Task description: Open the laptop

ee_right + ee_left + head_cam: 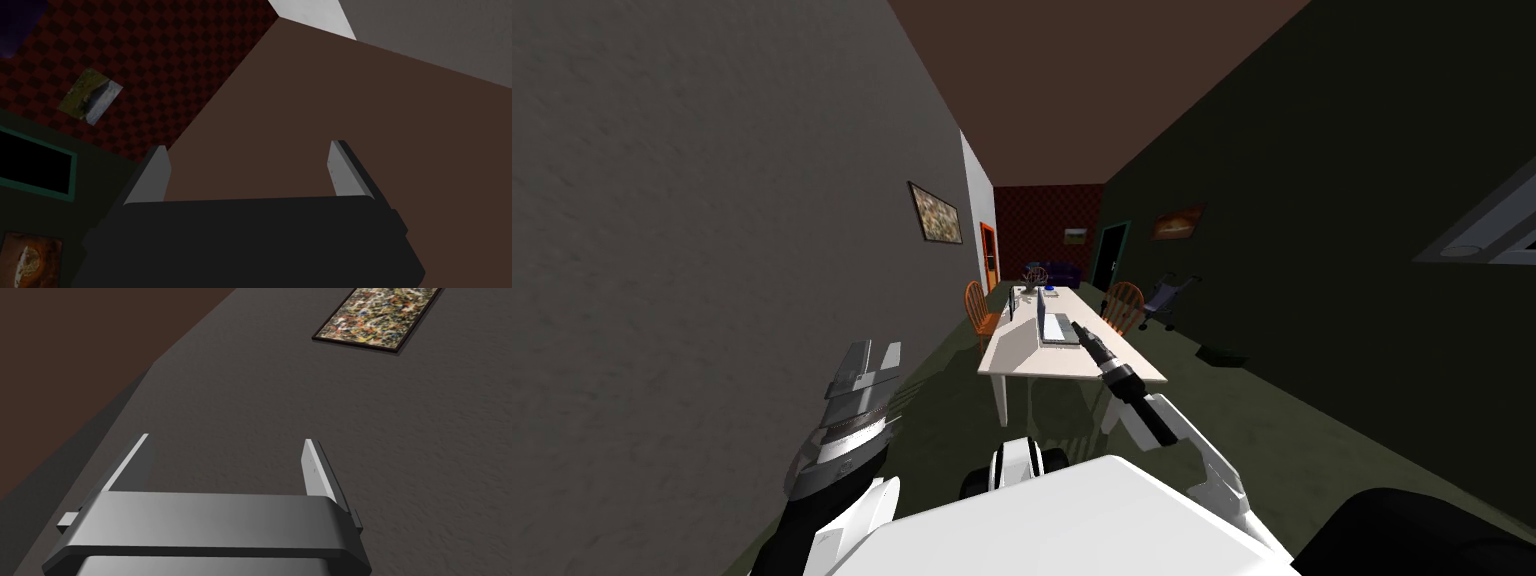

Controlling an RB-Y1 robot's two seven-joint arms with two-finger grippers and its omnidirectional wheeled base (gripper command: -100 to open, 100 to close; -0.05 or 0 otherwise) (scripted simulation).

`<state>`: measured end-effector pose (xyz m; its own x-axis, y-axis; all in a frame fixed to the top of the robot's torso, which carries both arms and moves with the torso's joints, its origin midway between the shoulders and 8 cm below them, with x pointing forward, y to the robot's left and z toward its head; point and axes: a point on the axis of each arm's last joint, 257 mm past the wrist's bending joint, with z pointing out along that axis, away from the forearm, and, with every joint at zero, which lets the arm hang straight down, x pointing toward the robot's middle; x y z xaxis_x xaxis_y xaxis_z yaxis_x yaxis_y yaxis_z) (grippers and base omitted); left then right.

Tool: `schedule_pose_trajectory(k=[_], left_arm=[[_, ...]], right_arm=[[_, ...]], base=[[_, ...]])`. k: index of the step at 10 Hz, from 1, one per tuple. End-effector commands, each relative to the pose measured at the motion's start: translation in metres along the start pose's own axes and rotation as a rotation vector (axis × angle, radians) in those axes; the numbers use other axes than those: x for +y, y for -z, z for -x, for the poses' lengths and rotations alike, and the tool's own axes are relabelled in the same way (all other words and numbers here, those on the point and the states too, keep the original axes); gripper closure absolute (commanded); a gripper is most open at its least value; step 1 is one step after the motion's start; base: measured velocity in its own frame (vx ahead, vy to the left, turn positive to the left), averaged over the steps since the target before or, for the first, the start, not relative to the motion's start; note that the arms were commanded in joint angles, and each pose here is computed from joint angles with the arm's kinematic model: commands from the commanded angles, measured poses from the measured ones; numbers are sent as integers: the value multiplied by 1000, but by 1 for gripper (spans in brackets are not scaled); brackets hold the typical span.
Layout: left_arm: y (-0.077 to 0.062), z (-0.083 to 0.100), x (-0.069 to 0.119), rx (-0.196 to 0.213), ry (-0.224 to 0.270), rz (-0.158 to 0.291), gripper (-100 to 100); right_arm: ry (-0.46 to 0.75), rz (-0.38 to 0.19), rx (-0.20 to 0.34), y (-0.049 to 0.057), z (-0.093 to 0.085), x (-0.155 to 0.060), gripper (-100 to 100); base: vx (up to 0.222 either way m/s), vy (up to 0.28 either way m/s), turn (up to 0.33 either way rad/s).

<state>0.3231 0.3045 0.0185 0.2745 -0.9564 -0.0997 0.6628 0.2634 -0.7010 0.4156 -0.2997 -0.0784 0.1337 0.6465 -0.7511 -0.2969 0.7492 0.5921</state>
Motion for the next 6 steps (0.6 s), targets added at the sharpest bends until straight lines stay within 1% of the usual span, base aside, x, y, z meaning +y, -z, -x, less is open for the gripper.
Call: schedule_pose_trajectory(k=[1,4,6], left_arm=[[0,0,0,0,0,0,0],[0,0,0,0,0,0,0],[0,0,0,0,0,0,0]], right_arm=[[169,-48,51,-2,0,-27,-100],[368,-102,109,-3,2,-61,-100],[510,-140,148,-3,8,-86,-100]], base=[[77,155,-2],[60,170,-2],[68,155,-5]])
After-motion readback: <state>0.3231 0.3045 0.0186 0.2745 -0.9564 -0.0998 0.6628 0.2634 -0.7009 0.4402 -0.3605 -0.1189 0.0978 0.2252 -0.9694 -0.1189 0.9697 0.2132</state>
